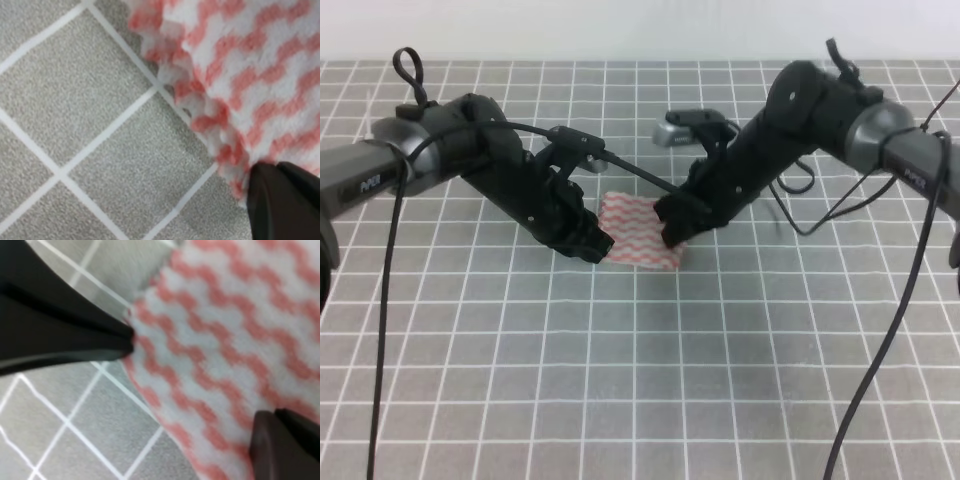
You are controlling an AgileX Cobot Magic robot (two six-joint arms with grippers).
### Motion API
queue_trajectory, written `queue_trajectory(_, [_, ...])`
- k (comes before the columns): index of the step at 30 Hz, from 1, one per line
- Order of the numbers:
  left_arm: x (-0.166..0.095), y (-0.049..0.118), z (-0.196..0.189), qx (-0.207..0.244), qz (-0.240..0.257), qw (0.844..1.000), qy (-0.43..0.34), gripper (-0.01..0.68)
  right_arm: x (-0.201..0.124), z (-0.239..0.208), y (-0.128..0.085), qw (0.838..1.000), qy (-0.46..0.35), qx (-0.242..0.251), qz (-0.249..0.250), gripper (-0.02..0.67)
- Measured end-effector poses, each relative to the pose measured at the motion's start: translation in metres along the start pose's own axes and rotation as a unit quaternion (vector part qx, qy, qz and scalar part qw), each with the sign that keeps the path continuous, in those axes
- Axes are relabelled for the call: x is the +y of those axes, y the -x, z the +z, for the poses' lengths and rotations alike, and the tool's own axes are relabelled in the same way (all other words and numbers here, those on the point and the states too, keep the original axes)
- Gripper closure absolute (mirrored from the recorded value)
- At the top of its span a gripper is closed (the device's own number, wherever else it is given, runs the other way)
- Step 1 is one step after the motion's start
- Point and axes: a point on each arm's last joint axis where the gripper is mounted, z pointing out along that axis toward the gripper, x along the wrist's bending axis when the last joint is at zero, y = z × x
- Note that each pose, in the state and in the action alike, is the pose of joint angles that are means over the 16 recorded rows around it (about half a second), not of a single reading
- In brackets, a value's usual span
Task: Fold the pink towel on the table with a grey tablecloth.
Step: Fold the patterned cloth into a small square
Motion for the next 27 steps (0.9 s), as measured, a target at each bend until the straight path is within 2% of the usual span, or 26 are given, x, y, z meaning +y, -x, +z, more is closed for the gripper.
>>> queue_trajectory(7, [0.003,0.001,-0.007,0.005,0.003,1.0,0.01,0.672,-0.002,0.006,0.003,1.0,-0.005,-0.001,0.003,0.666])
queue_trajectory(14, [0.015,0.01,-0.038,0.022,0.017,0.999,0.044,0.672,0.008,-0.022,-0.009,0.999,0.032,-0.005,-0.014,0.666])
queue_trajectory(20, [0.029,0.026,-0.089,0.048,0.033,0.993,0.099,0.672,0.02,-0.068,-0.03,0.995,0.096,-0.012,-0.037,0.666])
queue_trajectory(27, [0.037,0.054,-0.171,0.101,0.043,0.979,0.173,0.672,0.023,-0.124,-0.057,0.984,0.168,-0.017,-0.062,0.666])
